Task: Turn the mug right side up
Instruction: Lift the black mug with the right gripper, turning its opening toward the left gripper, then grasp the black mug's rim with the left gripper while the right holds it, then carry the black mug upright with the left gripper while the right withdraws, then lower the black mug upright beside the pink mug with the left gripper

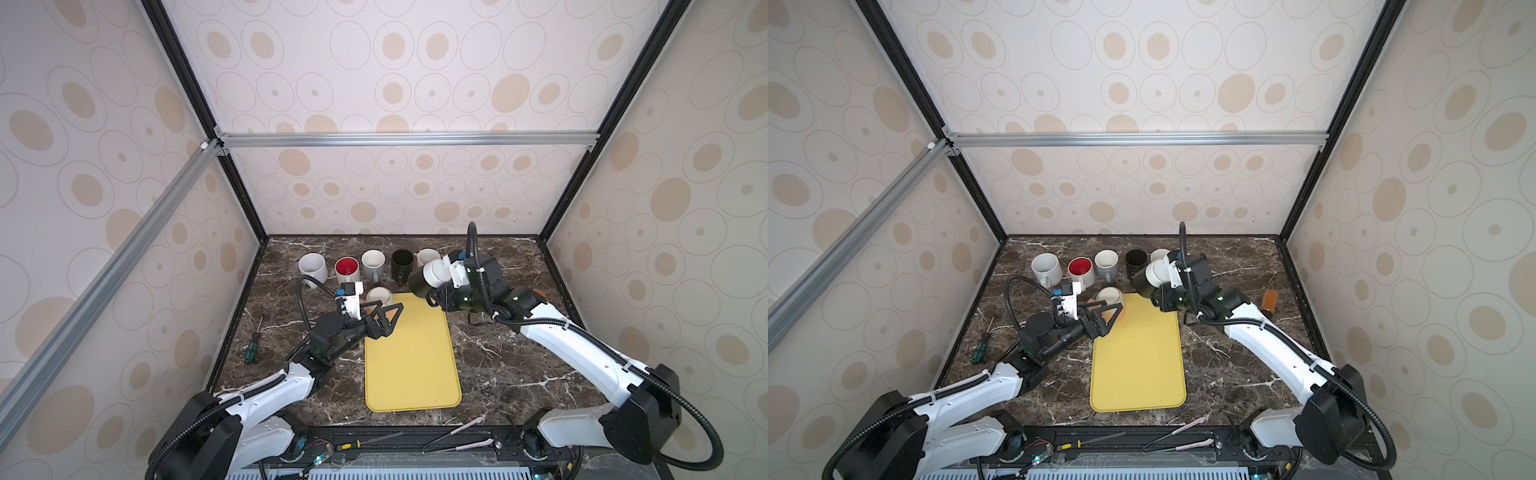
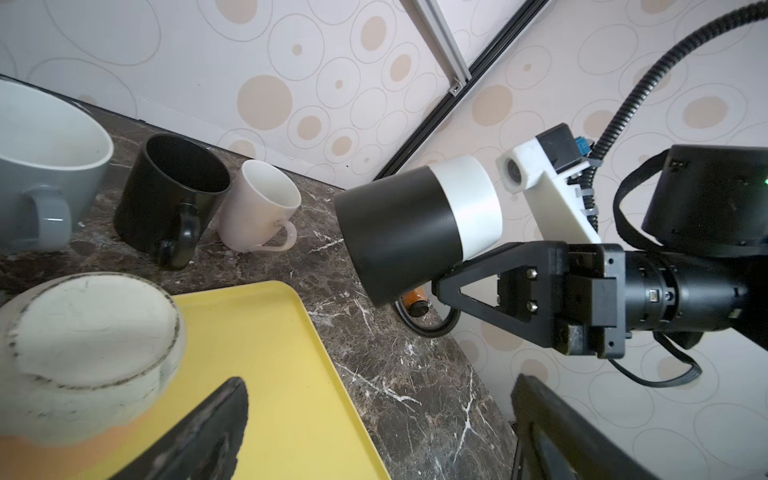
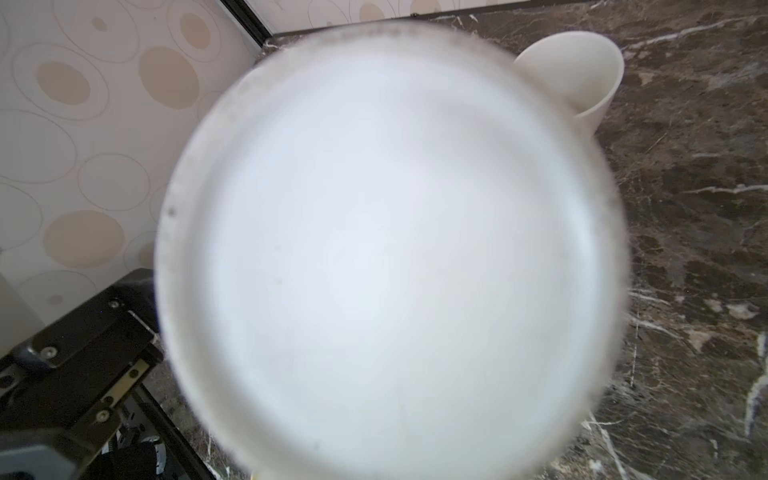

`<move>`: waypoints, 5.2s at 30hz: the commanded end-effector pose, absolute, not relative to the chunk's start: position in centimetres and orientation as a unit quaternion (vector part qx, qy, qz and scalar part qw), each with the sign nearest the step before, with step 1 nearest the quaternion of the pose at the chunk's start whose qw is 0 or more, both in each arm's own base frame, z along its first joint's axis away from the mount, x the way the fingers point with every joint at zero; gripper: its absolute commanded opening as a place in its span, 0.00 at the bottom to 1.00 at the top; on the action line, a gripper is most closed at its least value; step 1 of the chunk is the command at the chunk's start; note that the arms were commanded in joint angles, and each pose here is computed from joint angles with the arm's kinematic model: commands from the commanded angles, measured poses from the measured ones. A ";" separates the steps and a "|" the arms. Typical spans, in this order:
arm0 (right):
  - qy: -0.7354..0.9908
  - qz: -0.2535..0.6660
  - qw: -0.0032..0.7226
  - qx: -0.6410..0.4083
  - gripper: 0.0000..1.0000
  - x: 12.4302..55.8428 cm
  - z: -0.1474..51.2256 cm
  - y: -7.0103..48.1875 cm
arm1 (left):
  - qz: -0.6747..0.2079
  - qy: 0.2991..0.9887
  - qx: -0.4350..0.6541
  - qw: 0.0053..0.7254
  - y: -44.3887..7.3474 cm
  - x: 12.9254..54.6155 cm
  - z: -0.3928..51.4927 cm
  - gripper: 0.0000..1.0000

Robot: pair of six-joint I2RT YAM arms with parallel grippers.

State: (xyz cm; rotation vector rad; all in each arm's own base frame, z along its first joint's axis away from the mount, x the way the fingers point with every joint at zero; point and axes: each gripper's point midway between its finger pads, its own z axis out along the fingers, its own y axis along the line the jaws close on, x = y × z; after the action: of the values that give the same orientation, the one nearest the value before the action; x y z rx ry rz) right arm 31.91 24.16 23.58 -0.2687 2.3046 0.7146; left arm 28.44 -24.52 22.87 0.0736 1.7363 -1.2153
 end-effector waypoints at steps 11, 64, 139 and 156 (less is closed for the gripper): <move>0.752 0.481 0.448 -0.044 0.00 33.1 34.3 23.9 | -0.666 0.568 0.053 0.480 -26.8 26.2 31.4 0.97; 0.669 0.642 0.360 -0.103 0.00 28.4 35.1 28.7 | -0.772 0.469 -0.003 0.429 -29.3 29.8 34.3 0.18; 0.869 0.075 0.466 0.149 0.89 26.3 24.8 5.4 | -0.168 0.846 0.071 0.501 -46.5 49.3 21.7 0.00; 0.877 0.078 0.455 0.136 0.89 26.3 24.0 5.7 | -0.152 0.862 0.056 0.479 -46.7 49.8 17.7 0.00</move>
State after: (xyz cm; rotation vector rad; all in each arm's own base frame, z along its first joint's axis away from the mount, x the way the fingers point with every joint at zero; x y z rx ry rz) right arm 26.43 5.88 23.89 0.3404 2.1548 0.1988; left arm 48.64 -45.88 12.15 0.2308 2.2346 -0.2967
